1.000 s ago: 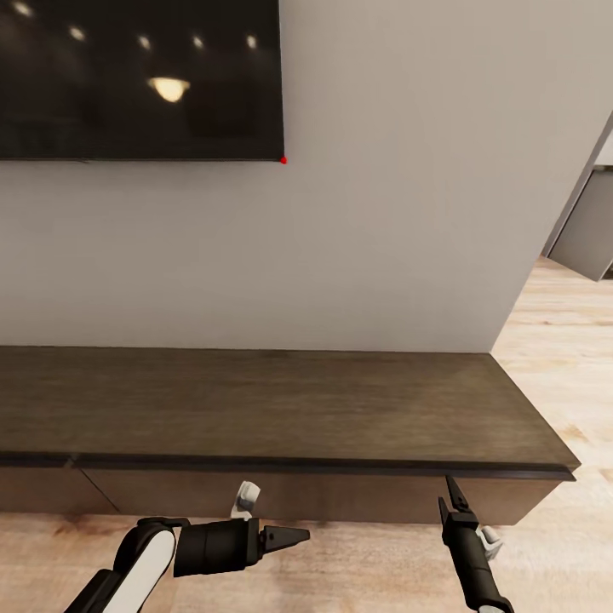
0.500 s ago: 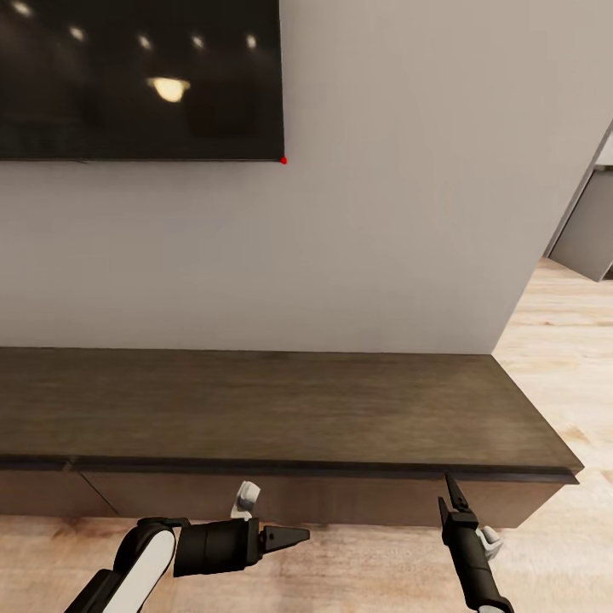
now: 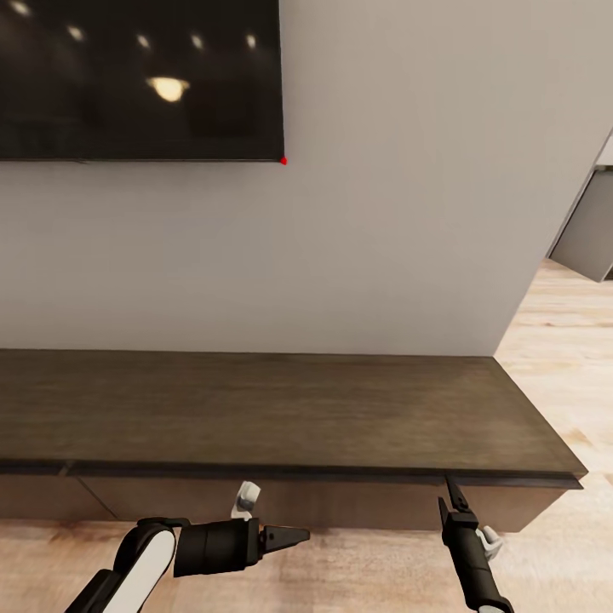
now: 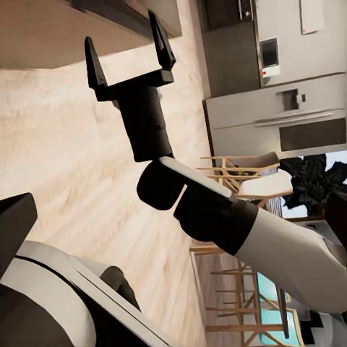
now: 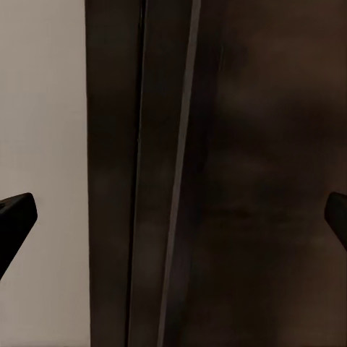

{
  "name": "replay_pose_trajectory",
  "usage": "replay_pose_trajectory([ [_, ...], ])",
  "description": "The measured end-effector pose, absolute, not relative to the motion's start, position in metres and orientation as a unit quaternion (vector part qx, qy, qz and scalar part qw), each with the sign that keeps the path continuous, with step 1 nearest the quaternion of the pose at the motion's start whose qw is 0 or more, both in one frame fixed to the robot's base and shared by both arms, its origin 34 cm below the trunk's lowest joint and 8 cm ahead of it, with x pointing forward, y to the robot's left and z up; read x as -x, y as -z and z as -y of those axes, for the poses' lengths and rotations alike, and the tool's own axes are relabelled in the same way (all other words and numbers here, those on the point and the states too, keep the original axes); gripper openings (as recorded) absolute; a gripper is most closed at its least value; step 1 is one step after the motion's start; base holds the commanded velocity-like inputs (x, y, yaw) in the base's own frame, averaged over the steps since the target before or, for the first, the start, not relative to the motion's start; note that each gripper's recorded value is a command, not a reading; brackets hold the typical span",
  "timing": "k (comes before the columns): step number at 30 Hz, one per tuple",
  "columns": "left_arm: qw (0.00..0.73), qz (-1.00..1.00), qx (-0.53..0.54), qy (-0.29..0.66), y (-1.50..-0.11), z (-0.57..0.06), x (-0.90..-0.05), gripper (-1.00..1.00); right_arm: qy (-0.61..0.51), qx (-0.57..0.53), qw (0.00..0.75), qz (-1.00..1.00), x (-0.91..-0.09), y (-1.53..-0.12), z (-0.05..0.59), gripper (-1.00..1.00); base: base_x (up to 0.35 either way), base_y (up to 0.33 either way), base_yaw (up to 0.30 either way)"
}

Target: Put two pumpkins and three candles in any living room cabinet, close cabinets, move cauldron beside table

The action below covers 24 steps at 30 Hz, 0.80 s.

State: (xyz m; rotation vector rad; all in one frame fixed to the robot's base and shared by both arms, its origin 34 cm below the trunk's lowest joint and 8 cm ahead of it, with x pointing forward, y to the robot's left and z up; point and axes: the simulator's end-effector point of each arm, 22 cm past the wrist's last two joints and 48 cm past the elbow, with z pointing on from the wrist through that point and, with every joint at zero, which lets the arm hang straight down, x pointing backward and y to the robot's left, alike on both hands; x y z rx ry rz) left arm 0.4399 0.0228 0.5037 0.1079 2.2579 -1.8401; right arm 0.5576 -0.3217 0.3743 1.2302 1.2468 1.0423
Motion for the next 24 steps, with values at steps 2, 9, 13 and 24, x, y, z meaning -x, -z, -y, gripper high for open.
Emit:
replay_pose_trajectory([
  [2, 0.113, -0.770, -0.037, 0.627, -0.5037, -0.0226, -0.4398, 1.00, -0.436, -0.514, 0.524, -0.521, -0.5577, -0.3744, 0.3217, 1.00, 0.099, 0.000, 0.000],
  [9, 0.112, -0.769, -0.038, 0.628, -0.5036, -0.0215, -0.4388, 1.00, -0.435, -0.514, 0.524, -0.521, -0.5575, -0.3739, 0.3217, 1.00, 0.017, 0.000, 0.000],
  [13, 0.112, -0.769, -0.038, 0.628, -0.5036, -0.0215, -0.4387, 1.00, -0.435, -0.514, 0.524, -0.521, -0.5576, -0.3739, 0.3217, 1.00, 0.001, 0.000, 0.000],
  [24, 0.112, -0.769, -0.038, 0.628, -0.5036, -0.0217, -0.4390, 1.00, -0.425, -0.517, 0.526, -0.525, -0.5557, -0.3700, 0.3242, -1.00, 0.000, 0.000, 0.000],
])
